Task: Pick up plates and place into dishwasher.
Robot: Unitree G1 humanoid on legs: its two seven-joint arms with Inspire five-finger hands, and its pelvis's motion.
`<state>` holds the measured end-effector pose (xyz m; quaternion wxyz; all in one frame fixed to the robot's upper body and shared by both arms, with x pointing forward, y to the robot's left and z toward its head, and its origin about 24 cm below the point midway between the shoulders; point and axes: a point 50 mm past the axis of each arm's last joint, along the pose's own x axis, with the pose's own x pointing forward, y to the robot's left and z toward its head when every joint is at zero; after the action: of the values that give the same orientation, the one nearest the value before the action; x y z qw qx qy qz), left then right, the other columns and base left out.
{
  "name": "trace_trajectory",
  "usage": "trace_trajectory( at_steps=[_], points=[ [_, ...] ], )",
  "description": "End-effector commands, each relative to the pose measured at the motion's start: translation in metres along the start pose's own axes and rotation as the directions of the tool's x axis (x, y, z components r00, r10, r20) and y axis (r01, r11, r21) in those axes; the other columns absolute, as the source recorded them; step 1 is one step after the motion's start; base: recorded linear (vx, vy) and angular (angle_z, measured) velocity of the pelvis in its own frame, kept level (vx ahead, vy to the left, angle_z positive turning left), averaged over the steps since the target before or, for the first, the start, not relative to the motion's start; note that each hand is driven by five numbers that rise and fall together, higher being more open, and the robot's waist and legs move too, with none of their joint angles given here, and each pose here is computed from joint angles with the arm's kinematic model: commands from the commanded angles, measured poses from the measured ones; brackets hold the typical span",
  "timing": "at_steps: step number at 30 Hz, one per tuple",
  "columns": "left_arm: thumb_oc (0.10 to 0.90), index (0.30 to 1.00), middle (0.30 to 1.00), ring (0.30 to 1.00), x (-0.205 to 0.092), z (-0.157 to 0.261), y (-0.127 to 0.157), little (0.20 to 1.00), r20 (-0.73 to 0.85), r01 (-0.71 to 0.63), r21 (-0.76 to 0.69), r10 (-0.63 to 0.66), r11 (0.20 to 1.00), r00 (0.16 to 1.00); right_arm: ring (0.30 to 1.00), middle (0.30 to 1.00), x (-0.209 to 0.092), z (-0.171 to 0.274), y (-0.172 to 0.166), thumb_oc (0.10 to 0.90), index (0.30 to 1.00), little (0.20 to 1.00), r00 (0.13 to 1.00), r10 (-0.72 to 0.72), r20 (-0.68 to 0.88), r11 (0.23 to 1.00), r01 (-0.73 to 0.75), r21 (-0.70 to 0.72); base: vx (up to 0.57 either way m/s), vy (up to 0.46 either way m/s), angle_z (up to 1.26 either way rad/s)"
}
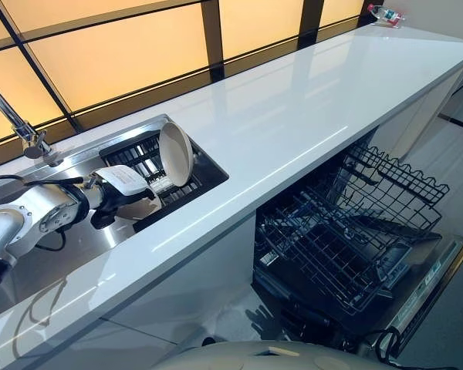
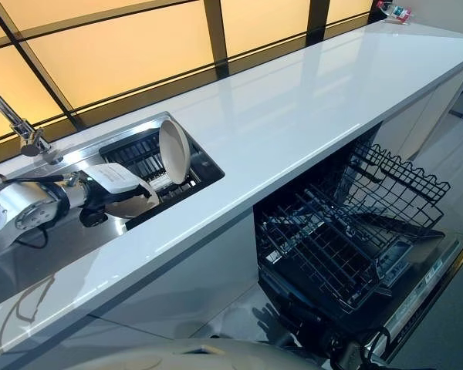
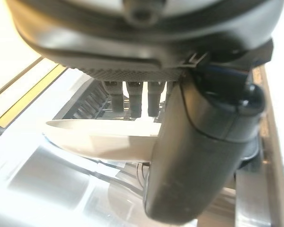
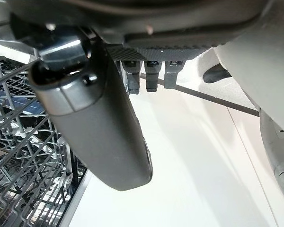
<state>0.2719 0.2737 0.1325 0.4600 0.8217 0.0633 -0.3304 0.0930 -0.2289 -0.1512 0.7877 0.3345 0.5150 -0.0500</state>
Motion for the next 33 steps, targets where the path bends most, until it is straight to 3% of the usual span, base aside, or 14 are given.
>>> trace_trajectory(
  at_steps=[1, 9, 14, 20, 24, 33],
  points=[
    [0.100, 0.300, 0.300, 0.300, -0.030, -0.050, 0.060, 0.200, -0.226, -0.254, -0.002, 0.247, 0.967, 0.942, 0.900, 0.900, -0.002, 0.006, 0.000, 0.800, 0.900, 0.900, 0.999, 0.036, 0.011, 0.999, -0.036, 0.000, 0.00, 0.000, 0.00],
    [0.100, 0.300, 0.300, 0.300, -0.043, -0.063, 0.068, 0.200, -0.290, -0.410, 0.020, 0.398, 0.912, 0.870, 0.900, 0.900, -0.002, 0.004, 0.000, 0.800, 0.900, 0.900, 0.999, 0.039, 0.012, 0.999, -0.040, 0.003, 0.00, 0.000, 0.00],
    [0.100, 0.300, 0.300, 0.300, -0.065, -0.081, 0.077, 0.200, -0.369, -0.516, 0.074, 0.504, 0.853, 0.781, 0.900, 0.900, -0.001, 0.002, 0.002, 0.800, 0.900, 0.900, 0.999, 0.046, 0.017, 0.999, -0.046, 0.010, 0.00, 0.000, 0.00],
    [0.100, 0.300, 0.300, 0.300, -0.108, -0.102, 0.087, 0.200, -0.447, -0.727, 0.140, 0.698, 0.672, 0.560, 0.900, 0.900, 0.000, -0.005, 0.005, 0.800, 0.900, 0.900, 0.997, 0.070, 0.029, 0.997, -0.071, 0.034, 0.00, 0.000, 0.00],
    [0.100, 0.300, 0.300, 0.300, -0.133, -0.105, 0.080, 0.200, -0.455, -0.795, 0.197, 0.771, 0.574, 0.445, 0.900, 0.900, 0.001, -0.007, 0.009, 0.800, 0.900, 0.900, 0.995, 0.094, 0.043, 0.994, -0.096, 0.043, 0.00, -0.002, -0.01],
    [0.100, 0.300, 0.300, 0.300, -0.150, -0.088, 0.081, 0.200, -0.352, -0.861, 0.274, 0.878, 0.428, 0.325, 0.900, 0.900, 0.004, -0.010, 0.024, 0.800, 0.900, 0.900, 0.978, 0.207, 0.008, 0.978, -0.206, -0.038, 0.00, 0.000, 0.00]
  ],
)
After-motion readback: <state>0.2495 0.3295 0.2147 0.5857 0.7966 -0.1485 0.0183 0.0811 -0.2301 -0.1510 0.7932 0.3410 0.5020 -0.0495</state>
